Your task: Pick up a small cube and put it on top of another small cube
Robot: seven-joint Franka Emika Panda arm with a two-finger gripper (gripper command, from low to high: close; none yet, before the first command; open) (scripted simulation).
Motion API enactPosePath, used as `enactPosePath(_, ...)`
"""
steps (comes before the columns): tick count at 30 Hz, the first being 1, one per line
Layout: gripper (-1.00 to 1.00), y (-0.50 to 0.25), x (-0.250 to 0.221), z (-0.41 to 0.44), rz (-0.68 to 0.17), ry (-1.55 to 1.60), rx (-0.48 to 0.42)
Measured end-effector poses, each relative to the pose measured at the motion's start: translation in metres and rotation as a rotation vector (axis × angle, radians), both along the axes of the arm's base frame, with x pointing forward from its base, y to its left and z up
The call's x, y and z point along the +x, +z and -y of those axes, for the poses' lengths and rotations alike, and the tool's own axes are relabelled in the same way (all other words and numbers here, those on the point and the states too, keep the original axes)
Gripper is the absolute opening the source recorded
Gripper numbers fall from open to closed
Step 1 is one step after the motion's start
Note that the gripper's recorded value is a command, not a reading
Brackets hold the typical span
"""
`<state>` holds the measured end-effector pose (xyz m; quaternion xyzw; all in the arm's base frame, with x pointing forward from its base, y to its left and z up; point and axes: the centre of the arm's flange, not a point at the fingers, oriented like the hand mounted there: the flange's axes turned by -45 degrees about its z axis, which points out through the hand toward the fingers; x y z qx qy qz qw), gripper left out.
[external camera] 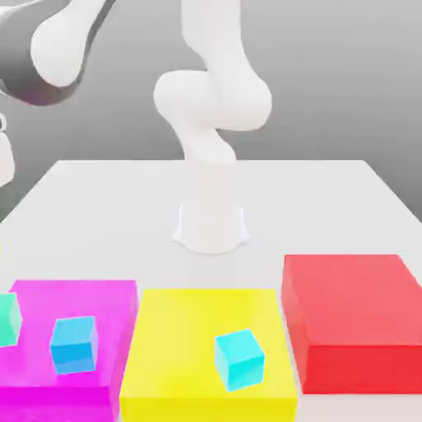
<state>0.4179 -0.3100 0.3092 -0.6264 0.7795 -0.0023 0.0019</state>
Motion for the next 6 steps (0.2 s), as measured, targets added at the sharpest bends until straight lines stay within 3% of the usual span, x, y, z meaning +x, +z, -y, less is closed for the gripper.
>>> enactPosePath(1, 1.00, -0.0173, -0.0007, -0.0004, -0.002, -0.002, 0.001)
enactPosePath(6, 1.00, -0.0173, -0.0007, -0.0005, -0.002, -0.002, 0.001)
